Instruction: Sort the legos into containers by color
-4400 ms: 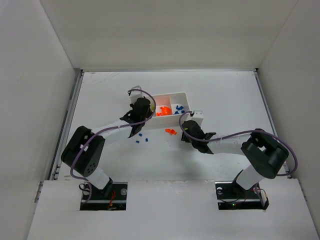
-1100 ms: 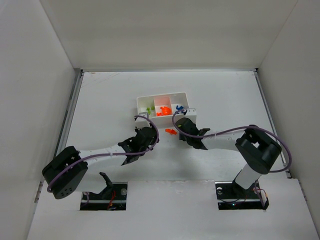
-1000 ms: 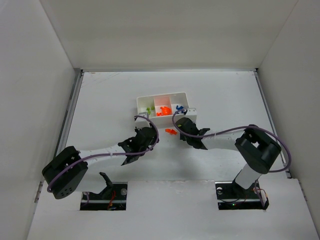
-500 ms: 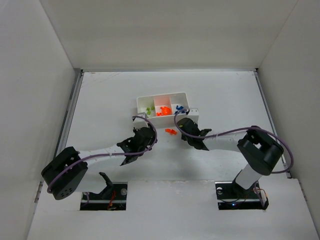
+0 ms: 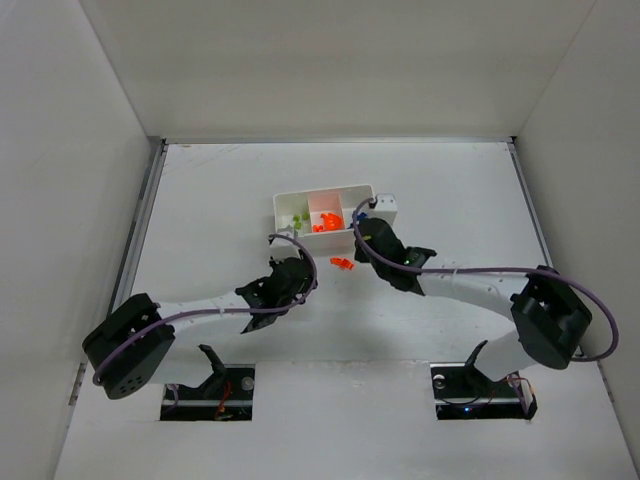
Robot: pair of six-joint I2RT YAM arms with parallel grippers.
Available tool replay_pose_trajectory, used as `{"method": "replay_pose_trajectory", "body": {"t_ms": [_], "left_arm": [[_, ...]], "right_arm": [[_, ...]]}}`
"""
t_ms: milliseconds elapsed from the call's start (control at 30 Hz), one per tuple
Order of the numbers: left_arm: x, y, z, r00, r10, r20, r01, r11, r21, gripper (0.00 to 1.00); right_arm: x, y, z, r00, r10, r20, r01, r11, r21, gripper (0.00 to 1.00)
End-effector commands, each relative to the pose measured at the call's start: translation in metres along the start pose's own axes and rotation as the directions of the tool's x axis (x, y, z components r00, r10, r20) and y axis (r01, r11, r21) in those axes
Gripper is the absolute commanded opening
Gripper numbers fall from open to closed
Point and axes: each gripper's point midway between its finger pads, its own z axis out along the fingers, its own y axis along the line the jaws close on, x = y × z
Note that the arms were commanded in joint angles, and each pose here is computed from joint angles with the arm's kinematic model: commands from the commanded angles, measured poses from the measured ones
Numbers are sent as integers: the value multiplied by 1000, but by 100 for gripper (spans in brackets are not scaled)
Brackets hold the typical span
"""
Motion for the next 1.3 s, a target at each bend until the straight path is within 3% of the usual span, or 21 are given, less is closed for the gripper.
{"method": "replay_pose_trajectory", "body": {"t_ms": [0,233,467,667,867,1267], "left_arm": [[-13,-17,-2,999,-28,41,27,999,33,33],[-3,-26,-4,999,-22,27,21,999,49,32],[-1,-46,-1,1000,-7,26,5,996,88,32],[-2,-71,6,1000,26,17,-27,992,126,32],[7,-95,25,994,112,-18,-108,984,145,32],[26,-90,40,970,233,-72,-228,972,63,23]], "right_arm": [[-50,46,-3,997,5,83,4,994,-108,18],[-62,90,38,998,-3,67,14,986,-167,19],[-82,104,48,995,19,97,-1,984,-179,41],[-88,79,29,991,42,129,-23,989,-149,41],[-68,38,8,989,65,134,-52,993,-103,24],[-26,-22,-5,988,122,98,-117,992,-56,36]]}}
